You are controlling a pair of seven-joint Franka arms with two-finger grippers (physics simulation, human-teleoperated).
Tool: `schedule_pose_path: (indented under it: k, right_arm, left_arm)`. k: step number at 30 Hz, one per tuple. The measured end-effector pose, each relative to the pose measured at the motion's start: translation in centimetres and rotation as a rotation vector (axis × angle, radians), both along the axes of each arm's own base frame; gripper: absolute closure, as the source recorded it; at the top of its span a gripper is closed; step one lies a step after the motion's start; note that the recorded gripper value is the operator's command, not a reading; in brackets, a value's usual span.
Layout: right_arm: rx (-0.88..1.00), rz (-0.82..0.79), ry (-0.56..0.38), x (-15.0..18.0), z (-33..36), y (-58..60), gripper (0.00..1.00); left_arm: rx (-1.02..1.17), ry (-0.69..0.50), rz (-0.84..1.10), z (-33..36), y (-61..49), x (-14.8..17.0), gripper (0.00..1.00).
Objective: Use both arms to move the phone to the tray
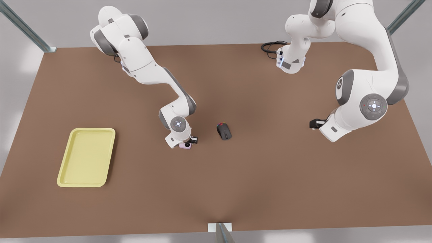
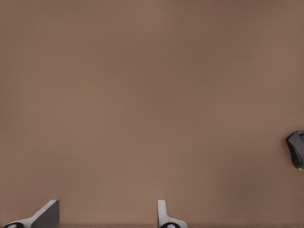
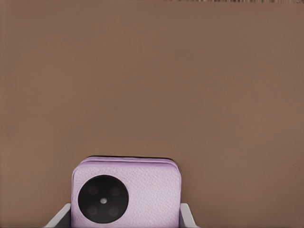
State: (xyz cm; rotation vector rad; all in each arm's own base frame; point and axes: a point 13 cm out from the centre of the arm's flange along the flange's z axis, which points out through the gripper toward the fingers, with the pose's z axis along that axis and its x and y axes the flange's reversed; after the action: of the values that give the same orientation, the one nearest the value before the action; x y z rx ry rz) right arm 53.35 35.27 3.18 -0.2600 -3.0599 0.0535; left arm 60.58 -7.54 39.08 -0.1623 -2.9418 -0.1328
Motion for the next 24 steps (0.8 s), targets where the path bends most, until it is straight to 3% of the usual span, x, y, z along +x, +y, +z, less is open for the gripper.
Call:
schedule_pose_path:
  k: [17,24]
  right_arm:
    - [0.027,0.024,-0.020,1.5,2.5,-0.9,0.23]
    - [0.011,-0.095,0.014,3.5,4.4,-13.8,0.22]
  left_arm:
    - [-0.001,-0.005,0.003,0.3,0.0,0.0,0.00]
    - [-0.002,-0.005,0.001,0.4,-0.1,-0.1,0.00]
